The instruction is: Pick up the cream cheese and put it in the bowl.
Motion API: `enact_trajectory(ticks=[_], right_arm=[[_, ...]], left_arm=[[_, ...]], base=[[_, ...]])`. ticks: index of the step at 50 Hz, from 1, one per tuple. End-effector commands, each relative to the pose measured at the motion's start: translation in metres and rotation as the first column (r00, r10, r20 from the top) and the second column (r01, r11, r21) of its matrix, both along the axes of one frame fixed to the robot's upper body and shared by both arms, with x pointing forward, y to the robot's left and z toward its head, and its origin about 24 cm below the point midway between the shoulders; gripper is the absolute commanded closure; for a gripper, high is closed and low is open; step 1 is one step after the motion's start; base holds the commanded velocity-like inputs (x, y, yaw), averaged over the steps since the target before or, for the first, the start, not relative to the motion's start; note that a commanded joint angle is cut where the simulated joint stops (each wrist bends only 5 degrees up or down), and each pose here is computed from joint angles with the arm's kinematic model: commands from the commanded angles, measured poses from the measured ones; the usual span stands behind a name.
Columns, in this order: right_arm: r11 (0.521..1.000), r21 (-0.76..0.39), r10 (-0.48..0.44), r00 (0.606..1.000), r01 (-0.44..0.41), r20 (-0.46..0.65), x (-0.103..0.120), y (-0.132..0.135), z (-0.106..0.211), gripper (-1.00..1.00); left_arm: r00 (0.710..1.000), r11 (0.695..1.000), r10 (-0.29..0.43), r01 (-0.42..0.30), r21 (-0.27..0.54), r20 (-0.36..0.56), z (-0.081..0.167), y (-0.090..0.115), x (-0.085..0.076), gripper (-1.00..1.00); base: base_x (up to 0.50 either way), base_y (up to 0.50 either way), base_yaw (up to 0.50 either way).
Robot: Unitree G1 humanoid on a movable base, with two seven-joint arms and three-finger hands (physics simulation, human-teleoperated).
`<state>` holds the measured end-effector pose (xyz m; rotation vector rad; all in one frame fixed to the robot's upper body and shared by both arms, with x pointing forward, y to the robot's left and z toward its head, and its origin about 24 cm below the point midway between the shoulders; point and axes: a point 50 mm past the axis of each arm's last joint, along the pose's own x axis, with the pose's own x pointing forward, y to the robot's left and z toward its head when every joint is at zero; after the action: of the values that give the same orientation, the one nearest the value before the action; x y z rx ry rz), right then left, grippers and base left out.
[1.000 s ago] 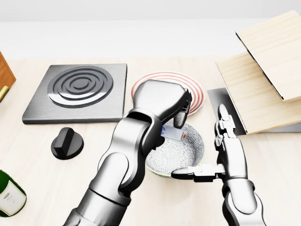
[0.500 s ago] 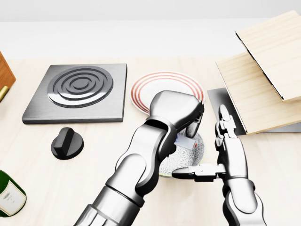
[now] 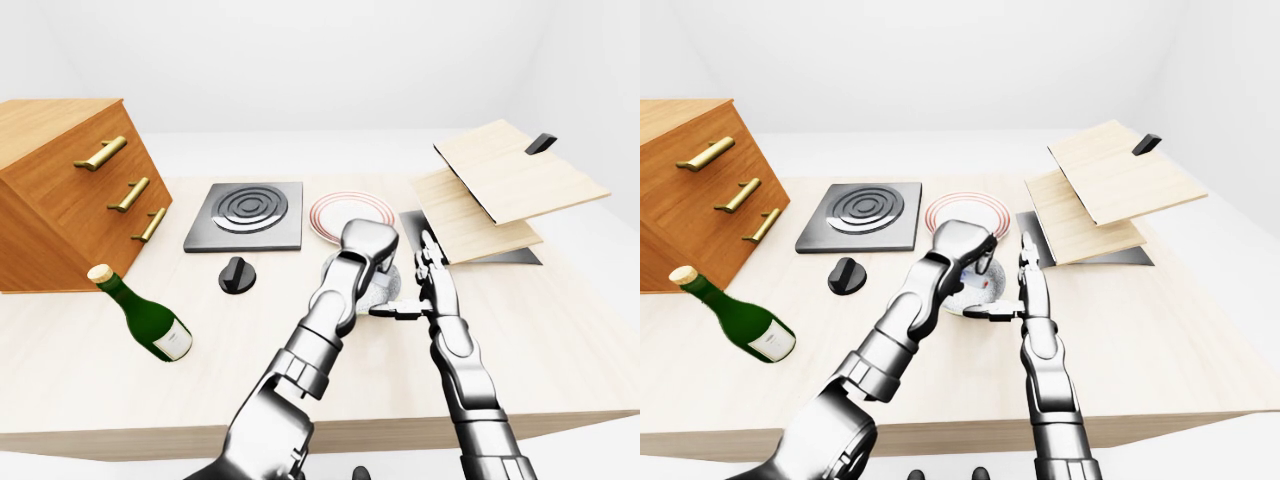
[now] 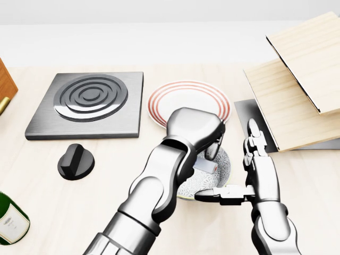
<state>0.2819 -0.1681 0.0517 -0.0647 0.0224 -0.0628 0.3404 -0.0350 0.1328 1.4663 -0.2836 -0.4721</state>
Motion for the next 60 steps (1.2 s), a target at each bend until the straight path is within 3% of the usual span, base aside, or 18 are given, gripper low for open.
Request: enact_trajectory(ticks=[1,7,8,9,11,17,19,35,37,39,40,45,46,49,52,56,57,60], right_arm=[[1.0,0.007,0.0,1.0,0.0,0.015,0.002,-0.001,0.003,-1.0],[1.0,0.005,0.002,1.0,-0.002,0.015,0.002,0.0,0.003,-1.0],[1.0,0.005,0.002,1.0,-0.002,0.015,0.002,0.0,0.003,-1.0],[1.0,0.005,0.002,1.0,-0.002,0.015,0.002,0.0,0.003,-1.0],[1.0,0.004,0.002,1.0,-0.002,0.012,0.003,0.0,0.001,-1.0],[1.0,0.001,0.006,1.0,-0.006,0.007,0.004,0.002,-0.002,-1.0],[1.0,0.001,0.007,1.0,-0.007,0.007,0.003,0.002,-0.002,-1.0],[1.0,-0.004,0.009,1.0,-0.009,-0.003,0.004,0.003,-0.008,-1.0],[1.0,-0.005,0.009,1.0,-0.009,-0.003,0.004,0.003,-0.007,-1.0],[1.0,-0.005,0.01,1.0,-0.01,-0.004,0.004,0.004,-0.008,-1.0],[1.0,-0.006,0.01,1.0,-0.01,-0.004,0.004,0.004,-0.008,-1.0],[1.0,-0.007,0.01,1.0,-0.01,-0.004,0.004,0.004,-0.008,-1.0],[1.0,-0.009,0.011,1.0,-0.011,-0.006,0.004,0.004,-0.01,-1.0],[1.0,-0.009,0.011,1.0,-0.011,-0.007,0.004,0.004,-0.01,-1.0],[1.0,-0.007,0.011,1.0,-0.011,0.006,0.002,0.003,-0.002,-1.0],[1.0,-0.008,0.011,1.0,-0.011,0.012,0.0,0.003,0.002,-1.0],[1.0,-0.021,0.018,0.996,-0.017,0.083,-0.005,0.004,0.02,-1.0],[0.999,-0.025,0.023,0.992,-0.02,0.123,-0.008,0.004,0.029,-1.0]], left_arm=[[0.996,1.0,0.005,-0.005,0.005,0.086,0.011,-0.002,-0.002,1.0],[0.995,1.0,0.009,-0.01,0.017,0.096,0.014,-0.001,-0.002,1.0],[0.995,1.0,0.01,-0.011,0.017,0.098,0.016,-0.001,-0.002,0.68],[0.995,1.0,0.01,-0.012,0.017,0.098,0.016,-0.001,-0.002,0.68],[0.995,1.0,0.015,-0.017,0.018,0.101,0.017,0.001,-0.002,0.37],[0.994,0.999,0.017,-0.02,0.025,0.109,0.022,0.003,-0.005,0.36],[0.992,1.0,0.02,-0.022,0.016,0.121,0.029,0.004,-0.005,0.16],[0.988,0.999,0.031,-0.036,0.033,0.153,0.042,0.008,-0.014,0.14],[0.987,0.999,0.035,-0.041,0.034,0.157,0.043,0.009,-0.014,0.0],[0.986,0.998,0.039,-0.045,0.031,0.162,0.045,0.01,-0.015,-0.61],[0.985,0.999,0.041,-0.046,0.028,0.166,0.047,0.01,-0.015,-0.74],[0.984,0.999,0.042,-0.046,0.017,0.172,0.05,0.011,-0.015,-0.8],[0.979,0.999,0.043,-0.039,-0.024,0.199,0.062,0.012,-0.019,-0.82],[0.979,0.999,0.041,-0.037,-0.026,0.201,0.063,0.012,-0.019,-0.82],[0.974,0.993,0.06,-0.036,-0.113,0.217,0.075,0.026,-0.027,-0.85],[0.976,0.99,0.054,-0.024,-0.14,0.213,0.076,0.029,-0.03,-0.86],[0.976,0.962,0.07,-0.011,-0.273,0.206,0.087,0.044,-0.037,-1.0],[0.975,0.953,0.05,0.018,-0.302,0.216,0.09,0.048,-0.04,-1.0]], base=[[0.0,0.0,0.0],[0.0,0.0,0.0],[0.0,0.0,0.0],[0.0,0.0,0.0],[0.0,0.0,0.0],[0.0,0.0,0.0],[0.0,0.0,0.0],[0.0,0.0,0.0],[0.0,0.0,0.0],[0.0,0.0,0.0],[0.0,0.0,0.0],[0.0,0.0,0.0],[0.0,0.0,0.0],[0.0,0.0,0.0],[0.0,0.0,0.0],[0.0,0.0,0.0],[0.0,0.0,0.0],[0.0,0.0,0.0]])
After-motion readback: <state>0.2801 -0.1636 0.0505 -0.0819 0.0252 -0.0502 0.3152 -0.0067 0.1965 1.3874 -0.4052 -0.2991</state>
